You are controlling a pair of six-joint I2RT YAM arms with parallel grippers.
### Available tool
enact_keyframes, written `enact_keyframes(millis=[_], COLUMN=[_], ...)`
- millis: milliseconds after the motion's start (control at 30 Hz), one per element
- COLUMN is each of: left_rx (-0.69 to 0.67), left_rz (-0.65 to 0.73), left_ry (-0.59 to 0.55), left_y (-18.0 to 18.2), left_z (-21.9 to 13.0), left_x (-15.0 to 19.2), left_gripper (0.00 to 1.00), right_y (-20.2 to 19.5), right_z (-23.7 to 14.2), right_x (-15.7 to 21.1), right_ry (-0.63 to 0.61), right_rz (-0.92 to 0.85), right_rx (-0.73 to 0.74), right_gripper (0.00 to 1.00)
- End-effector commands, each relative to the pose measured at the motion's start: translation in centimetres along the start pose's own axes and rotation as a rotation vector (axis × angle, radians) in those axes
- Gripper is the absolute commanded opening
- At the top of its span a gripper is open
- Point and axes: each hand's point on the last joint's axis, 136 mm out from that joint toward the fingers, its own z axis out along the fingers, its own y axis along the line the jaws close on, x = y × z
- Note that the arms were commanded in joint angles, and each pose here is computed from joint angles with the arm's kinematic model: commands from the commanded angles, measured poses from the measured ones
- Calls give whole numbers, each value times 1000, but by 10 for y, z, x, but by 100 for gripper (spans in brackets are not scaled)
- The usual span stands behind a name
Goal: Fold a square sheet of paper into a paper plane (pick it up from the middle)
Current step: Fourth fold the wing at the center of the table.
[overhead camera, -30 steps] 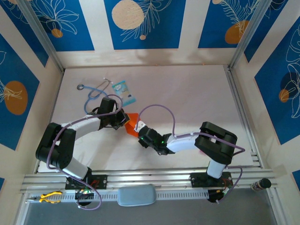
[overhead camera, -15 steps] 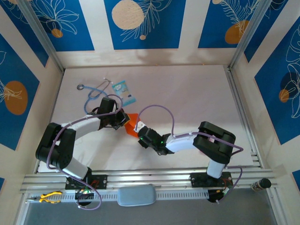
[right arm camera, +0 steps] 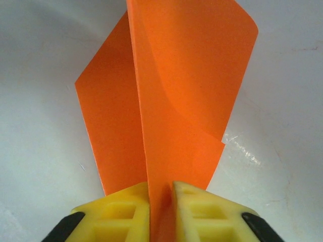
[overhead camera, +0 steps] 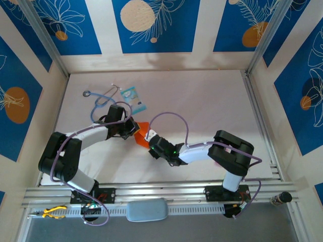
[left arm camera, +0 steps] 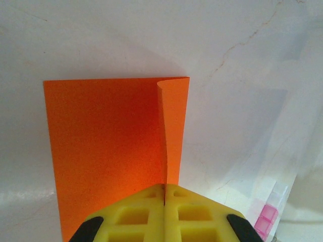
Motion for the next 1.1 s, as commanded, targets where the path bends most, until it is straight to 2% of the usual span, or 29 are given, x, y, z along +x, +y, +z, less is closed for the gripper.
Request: enact_keyframes(millis=[0,267,667,1067], left_rx=[16,14,11,17], left_rz=[-3,-3,-3,0], left_ry=[-7,-9,-5,-7], left_y=[-2,-2,-1,-4], left_z=[-3,-3,-2,-3], left_x=[-4,-5,-4,-5], left_gripper=[4,4,4,5], right_y=[4,2,2,-2], right_z=[-3,-4,-6,-1], right_x=[-14,-18,-21,-9], right_ry=[-36,-49,-74,-17], right_rz=[39,68,78,85], right_rx=[-36,-33,-46,-29], right_gripper=[15,21,23,13])
